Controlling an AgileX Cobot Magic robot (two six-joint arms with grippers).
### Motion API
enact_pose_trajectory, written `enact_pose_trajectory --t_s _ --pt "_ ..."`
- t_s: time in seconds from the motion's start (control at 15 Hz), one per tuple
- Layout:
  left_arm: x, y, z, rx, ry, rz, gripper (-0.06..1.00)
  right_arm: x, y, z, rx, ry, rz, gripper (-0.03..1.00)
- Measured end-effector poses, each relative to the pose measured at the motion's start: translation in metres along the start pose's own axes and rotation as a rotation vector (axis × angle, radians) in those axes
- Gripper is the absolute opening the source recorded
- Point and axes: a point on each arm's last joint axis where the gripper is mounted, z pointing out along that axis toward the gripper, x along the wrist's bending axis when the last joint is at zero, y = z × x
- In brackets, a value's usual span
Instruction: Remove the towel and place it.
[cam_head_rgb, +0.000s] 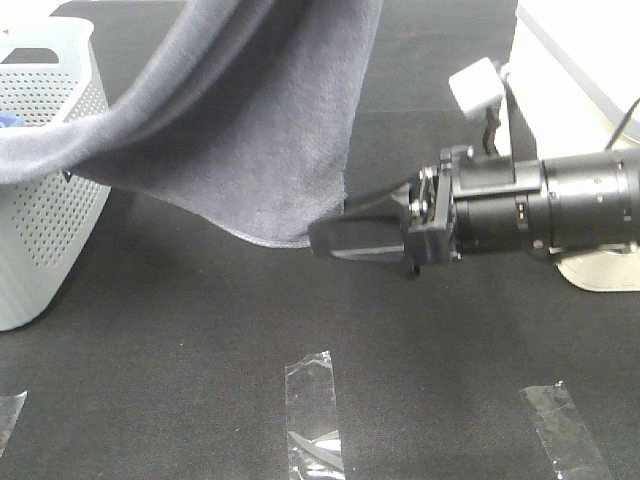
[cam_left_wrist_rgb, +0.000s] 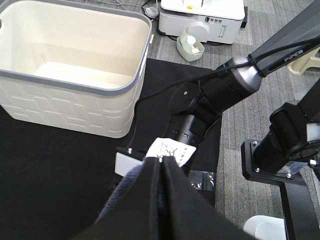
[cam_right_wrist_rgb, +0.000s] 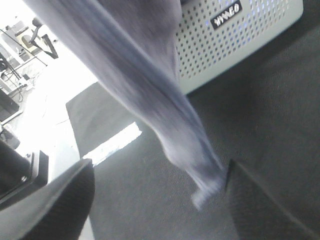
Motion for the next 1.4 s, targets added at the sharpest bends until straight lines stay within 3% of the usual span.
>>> enact_pose_trajectory --t_s 0.2,0.6,0.73,0.87,1.0,1.4 --pt "0.004 -0.002 0.006 0.011 -0.004 -0.009 0.0 -0.008 0.01 0.005 -0.014 0.002 -0.017 0.7" --pt "0.004 -0.002 0.006 0.011 -0.004 -0.009 0.0 -0.025 -0.009 0.018 0.039 0.009 0.061 0.7" --pt "0.004 -0.002 0.006 0.011 -0.004 -0.009 0.0 -0.021 -0.007 0.018 0.016 0.061 0.048 0.69" --pt "0.004 -0.002 0.006 0.011 -0.004 -0.009 0.0 -0.02 -0.007 0.018 0.012 0.07 0.044 0.68" --pt "0.004 -0.002 0.006 0.011 -0.004 -0.009 0.0 -0.019 -0.006 0.018 0.007 0.08 0.03 0.58" --pt "0.004 -0.002 0.006 0.011 -0.004 -0.009 0.0 -0.019 0.0 0.018 -0.01 0.096 0.009 0.55"
